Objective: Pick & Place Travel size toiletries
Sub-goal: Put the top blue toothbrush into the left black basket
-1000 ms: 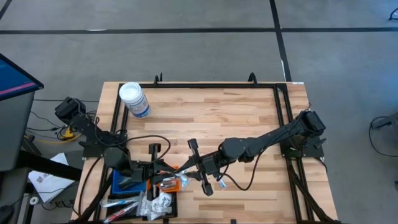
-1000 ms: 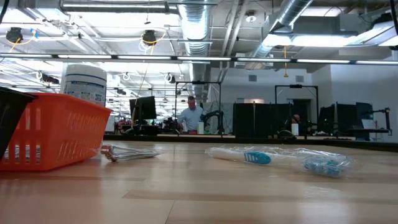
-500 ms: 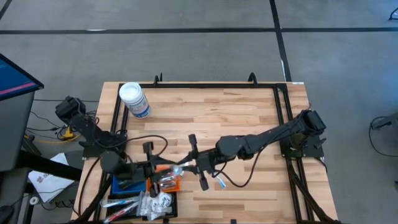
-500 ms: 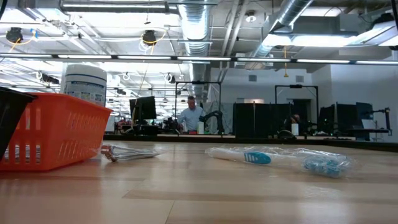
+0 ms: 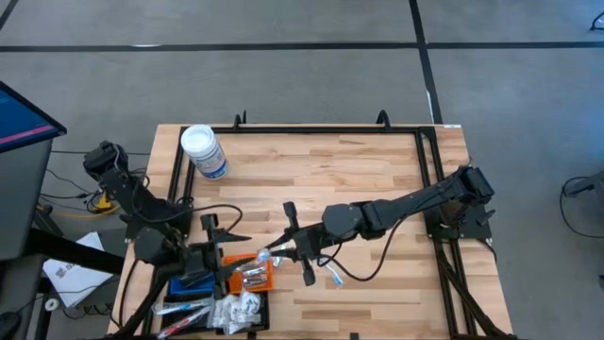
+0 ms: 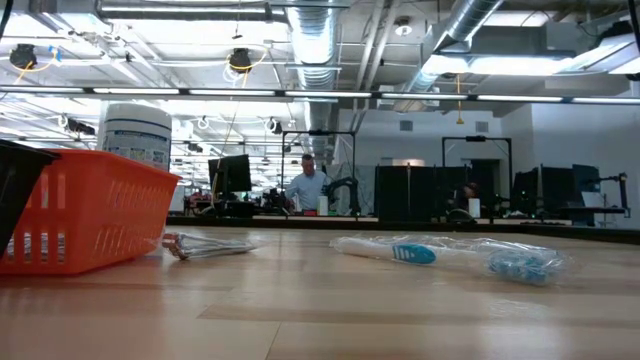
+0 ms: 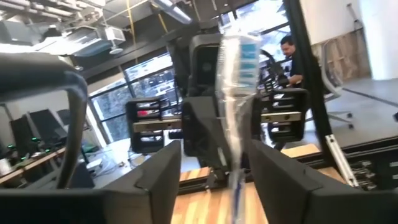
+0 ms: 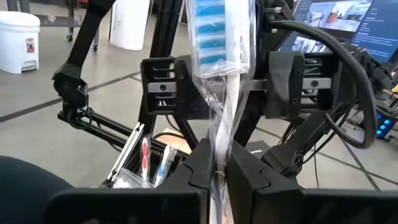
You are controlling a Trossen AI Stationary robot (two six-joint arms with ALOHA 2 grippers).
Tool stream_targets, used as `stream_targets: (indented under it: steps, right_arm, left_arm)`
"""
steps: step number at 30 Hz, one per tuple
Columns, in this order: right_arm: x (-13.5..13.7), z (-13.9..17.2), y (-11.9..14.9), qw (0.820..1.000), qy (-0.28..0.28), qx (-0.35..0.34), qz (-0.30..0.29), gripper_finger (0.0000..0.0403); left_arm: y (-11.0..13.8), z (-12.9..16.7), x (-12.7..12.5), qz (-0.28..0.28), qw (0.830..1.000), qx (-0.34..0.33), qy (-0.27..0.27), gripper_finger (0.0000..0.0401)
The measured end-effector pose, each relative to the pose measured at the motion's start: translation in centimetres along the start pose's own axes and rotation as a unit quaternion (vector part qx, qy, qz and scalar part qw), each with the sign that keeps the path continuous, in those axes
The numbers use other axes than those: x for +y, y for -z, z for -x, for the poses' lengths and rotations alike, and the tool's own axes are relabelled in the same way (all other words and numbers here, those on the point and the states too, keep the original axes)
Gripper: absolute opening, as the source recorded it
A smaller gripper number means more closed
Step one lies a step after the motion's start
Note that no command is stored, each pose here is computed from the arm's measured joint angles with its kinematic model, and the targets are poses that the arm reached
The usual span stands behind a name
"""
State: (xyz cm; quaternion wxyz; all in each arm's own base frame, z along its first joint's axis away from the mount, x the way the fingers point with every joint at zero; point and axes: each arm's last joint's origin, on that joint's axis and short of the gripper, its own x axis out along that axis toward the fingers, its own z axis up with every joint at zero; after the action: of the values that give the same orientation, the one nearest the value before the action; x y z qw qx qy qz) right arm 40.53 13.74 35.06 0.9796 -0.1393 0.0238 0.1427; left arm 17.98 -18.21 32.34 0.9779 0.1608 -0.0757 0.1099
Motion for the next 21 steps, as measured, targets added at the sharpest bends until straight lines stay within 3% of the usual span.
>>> stream_targets:
  steps: [11, 21]
  right_arm:
    - [-0.9, 0.0, 0.4, 1.000, 0.008, 0.013, -0.017, 0.0017]
    - [-1.7, -0.1, 0.8, 0.999, 0.016, 0.023, -0.030, 0.0018]
  left_arm:
    - [1.2, -2.6, 0.9, 0.049, 0.998, -0.021, 0.037, 0.0247]
    - [2.2, -4.0, 1.5, 0.073, 0.995, -0.015, 0.067, 0.0226]
